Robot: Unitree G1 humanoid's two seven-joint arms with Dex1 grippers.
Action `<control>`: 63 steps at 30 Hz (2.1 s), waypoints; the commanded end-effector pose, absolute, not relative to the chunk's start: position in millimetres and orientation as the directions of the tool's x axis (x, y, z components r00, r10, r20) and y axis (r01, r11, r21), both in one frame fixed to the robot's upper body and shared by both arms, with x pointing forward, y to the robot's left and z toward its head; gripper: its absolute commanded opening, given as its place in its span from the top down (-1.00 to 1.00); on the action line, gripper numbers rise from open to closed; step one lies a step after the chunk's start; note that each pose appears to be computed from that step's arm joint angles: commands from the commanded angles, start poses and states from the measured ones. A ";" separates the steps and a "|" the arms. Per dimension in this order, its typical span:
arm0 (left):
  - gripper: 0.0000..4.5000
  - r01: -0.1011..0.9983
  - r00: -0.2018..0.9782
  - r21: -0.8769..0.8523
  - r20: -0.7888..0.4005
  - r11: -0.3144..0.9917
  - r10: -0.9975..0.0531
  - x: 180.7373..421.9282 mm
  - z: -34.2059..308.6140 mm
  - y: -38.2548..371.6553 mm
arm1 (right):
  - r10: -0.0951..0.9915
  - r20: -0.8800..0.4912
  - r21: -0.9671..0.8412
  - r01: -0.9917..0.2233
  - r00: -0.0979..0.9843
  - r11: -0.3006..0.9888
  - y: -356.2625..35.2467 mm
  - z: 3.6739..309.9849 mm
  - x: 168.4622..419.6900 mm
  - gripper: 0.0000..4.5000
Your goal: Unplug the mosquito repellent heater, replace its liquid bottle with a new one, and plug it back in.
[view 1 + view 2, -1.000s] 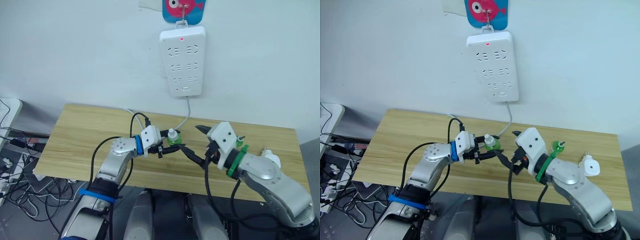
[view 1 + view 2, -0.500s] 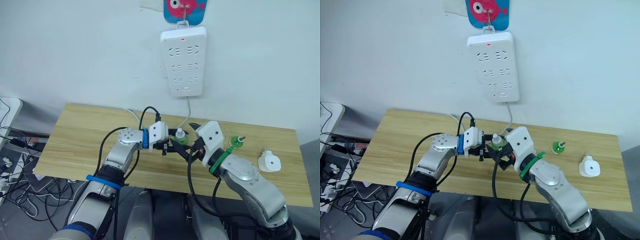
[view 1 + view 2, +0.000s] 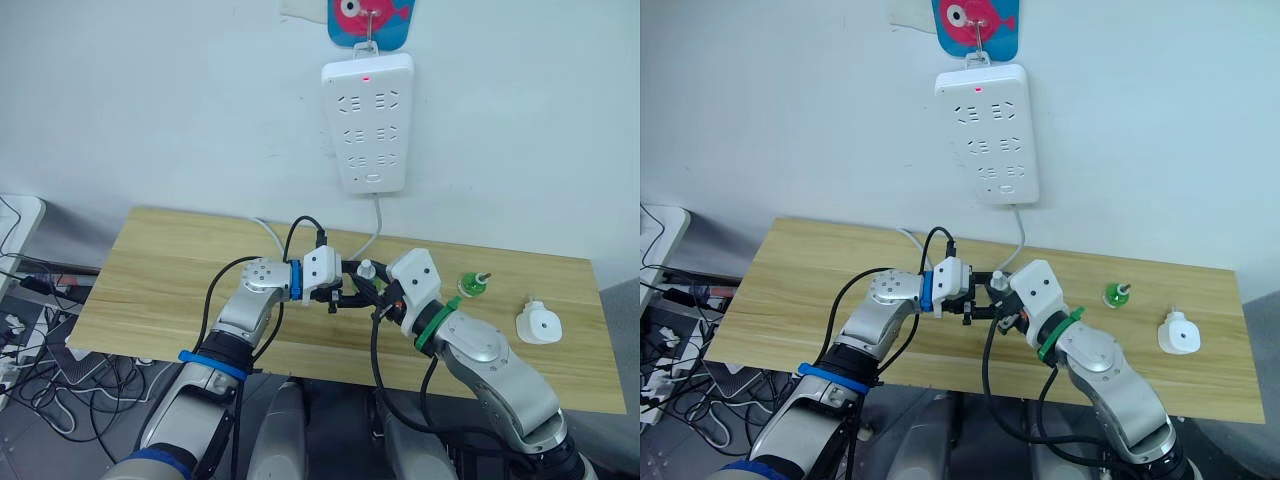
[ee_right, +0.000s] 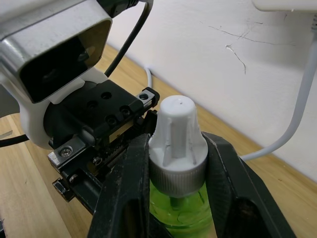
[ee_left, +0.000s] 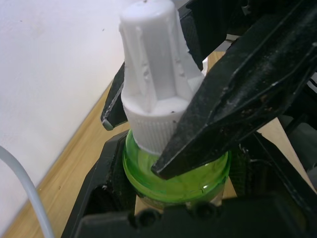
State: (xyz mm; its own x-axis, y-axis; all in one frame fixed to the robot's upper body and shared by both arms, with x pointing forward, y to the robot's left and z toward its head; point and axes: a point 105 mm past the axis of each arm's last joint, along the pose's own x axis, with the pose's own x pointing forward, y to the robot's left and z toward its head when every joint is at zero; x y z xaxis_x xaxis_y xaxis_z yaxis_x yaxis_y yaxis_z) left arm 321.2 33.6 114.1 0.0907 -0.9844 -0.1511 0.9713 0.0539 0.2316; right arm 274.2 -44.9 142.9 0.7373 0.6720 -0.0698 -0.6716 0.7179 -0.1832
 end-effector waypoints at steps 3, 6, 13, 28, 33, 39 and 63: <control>0.00 0.920 -0.175 0.317 -0.197 -0.232 -0.965 287.5 115.8 35.6 | 0.864 -0.041 -0.261 -0.841 0.501 0.475 -32.4 164.0 246.2 0.51; 0.00 0.829 -0.345 0.346 -0.300 -0.439 -0.889 267.7 107.8 46.8 | 0.960 -0.109 -0.325 -0.922 0.256 0.209 -33.5 168.5 229.5 0.51; 0.00 0.742 -0.445 0.370 -0.351 -0.559 -0.824 263.3 111.0 41.2 | 0.971 -0.226 -0.311 -0.940 -0.073 -0.143 -45.0 166.1 224.7 0.51; 0.00 0.905 -0.233 0.309 -0.214 -0.292 -0.949 292.4 116.8 35.9 | 0.889 -0.130 -0.305 -0.871 0.439 0.385 -85.8 183.8 230.9 -0.97; 0.00 0.934 -0.165 0.282 -0.197 -0.217 -0.966 296.3 116.4 32.8 | 0.792 -0.055 -0.285 -0.770 0.607 0.570 -71.2 181.2 225.1 -0.97; 0.00 0.939 -0.147 0.280 -0.197 -0.199 -0.969 299.4 117.9 25.6 | 0.718 -0.025 -0.233 -0.703 0.695 0.672 -49.6 166.0 236.2 -0.97; 0.00 0.932 -0.155 0.296 -0.202 -0.211 -0.967 294.1 118.4 26.8 | 0.709 -0.033 -0.194 -0.701 0.704 0.686 -50.9 152.4 231.9 0.52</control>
State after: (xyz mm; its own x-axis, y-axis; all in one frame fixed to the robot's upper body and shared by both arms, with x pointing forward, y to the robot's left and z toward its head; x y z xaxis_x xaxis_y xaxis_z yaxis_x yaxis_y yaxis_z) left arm 297.6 28.4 111.6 -0.1429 -0.9664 -0.2136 0.9447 -0.1976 0.2619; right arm 238.7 -52.3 137.4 0.7137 0.6937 -0.0975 -0.6984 0.6938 -0.1760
